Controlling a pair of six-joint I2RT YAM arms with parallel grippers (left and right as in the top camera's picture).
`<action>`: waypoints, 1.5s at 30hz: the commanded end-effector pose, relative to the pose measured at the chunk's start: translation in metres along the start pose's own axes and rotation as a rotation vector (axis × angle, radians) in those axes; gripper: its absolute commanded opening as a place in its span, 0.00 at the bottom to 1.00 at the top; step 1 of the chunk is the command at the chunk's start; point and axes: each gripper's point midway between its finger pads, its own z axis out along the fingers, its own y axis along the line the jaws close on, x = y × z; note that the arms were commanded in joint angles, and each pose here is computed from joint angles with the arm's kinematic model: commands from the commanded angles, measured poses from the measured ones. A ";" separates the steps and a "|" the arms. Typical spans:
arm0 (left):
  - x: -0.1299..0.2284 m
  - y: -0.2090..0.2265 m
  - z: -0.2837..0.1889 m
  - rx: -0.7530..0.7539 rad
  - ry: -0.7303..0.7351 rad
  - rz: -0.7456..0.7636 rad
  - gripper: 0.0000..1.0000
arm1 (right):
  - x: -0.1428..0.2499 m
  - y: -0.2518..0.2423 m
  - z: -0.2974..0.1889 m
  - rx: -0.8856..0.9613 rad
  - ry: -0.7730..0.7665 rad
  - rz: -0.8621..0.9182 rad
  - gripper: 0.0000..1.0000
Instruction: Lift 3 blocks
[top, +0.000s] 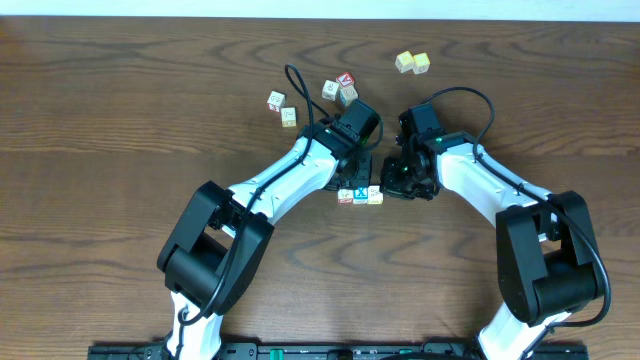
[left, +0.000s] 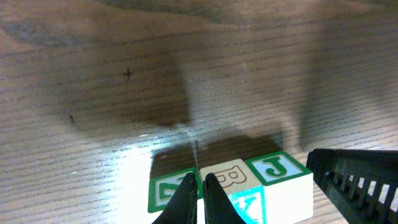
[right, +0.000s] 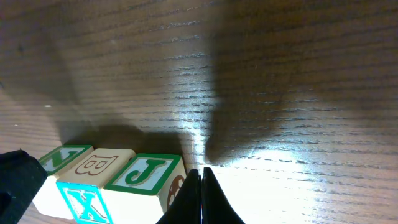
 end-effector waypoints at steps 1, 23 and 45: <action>0.005 0.002 0.004 -0.003 0.020 -0.013 0.07 | 0.002 0.001 -0.001 0.008 -0.002 0.002 0.01; 0.008 0.007 0.004 -0.032 0.027 -0.039 0.07 | 0.003 0.000 -0.001 0.009 0.000 0.003 0.01; -0.023 0.001 -0.025 0.017 -0.071 -0.055 0.07 | 0.003 0.000 -0.001 0.010 0.000 0.003 0.01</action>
